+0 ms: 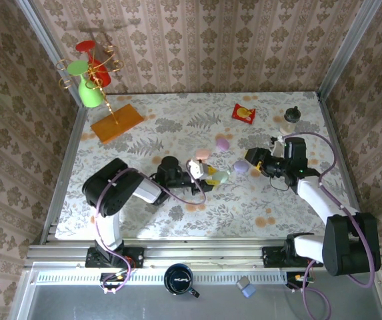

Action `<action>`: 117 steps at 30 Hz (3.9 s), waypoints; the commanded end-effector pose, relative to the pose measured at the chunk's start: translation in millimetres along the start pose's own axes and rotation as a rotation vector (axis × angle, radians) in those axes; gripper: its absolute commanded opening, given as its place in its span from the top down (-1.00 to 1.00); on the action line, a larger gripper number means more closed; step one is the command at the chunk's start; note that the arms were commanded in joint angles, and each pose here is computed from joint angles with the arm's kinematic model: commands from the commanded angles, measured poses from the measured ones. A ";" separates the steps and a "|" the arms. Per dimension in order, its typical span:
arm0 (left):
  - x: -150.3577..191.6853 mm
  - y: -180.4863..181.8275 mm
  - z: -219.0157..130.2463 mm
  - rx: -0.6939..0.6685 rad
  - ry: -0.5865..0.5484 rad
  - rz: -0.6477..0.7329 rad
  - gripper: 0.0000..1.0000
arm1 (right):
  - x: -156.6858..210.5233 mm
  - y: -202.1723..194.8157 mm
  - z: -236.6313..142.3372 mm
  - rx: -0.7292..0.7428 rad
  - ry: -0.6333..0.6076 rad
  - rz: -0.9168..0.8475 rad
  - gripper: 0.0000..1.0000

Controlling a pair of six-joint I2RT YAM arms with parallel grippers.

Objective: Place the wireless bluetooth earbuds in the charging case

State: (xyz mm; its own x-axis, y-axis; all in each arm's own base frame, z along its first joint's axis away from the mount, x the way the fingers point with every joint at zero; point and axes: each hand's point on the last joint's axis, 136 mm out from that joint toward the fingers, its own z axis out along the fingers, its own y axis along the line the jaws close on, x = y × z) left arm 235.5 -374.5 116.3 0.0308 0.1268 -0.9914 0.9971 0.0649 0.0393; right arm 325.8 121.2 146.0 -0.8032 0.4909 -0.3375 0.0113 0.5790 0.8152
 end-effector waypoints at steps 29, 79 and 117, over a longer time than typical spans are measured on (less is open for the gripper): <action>-69.5 39.7 -39.6 -0.197 -0.151 0.025 0.17 | 42.7 103.1 52.7 -0.331 0.238 -0.018 0.69; -150.7 26.1 -46.6 -0.156 -0.323 0.101 -0.01 | 31.3 187.4 16.9 -0.698 0.288 0.191 0.92; -147.6 16.8 -39.6 -0.091 -0.314 0.090 0.19 | 32.5 181.3 23.0 -0.656 0.290 0.183 0.91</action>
State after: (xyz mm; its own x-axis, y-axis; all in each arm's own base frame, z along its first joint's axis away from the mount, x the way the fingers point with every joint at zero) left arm 255.7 -345.5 258.7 0.1244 -0.1460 -0.9814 0.9723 0.2152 0.0912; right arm 318.7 255.2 264.4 -0.9489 0.3074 -0.0711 -0.0891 -0.0449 0.9950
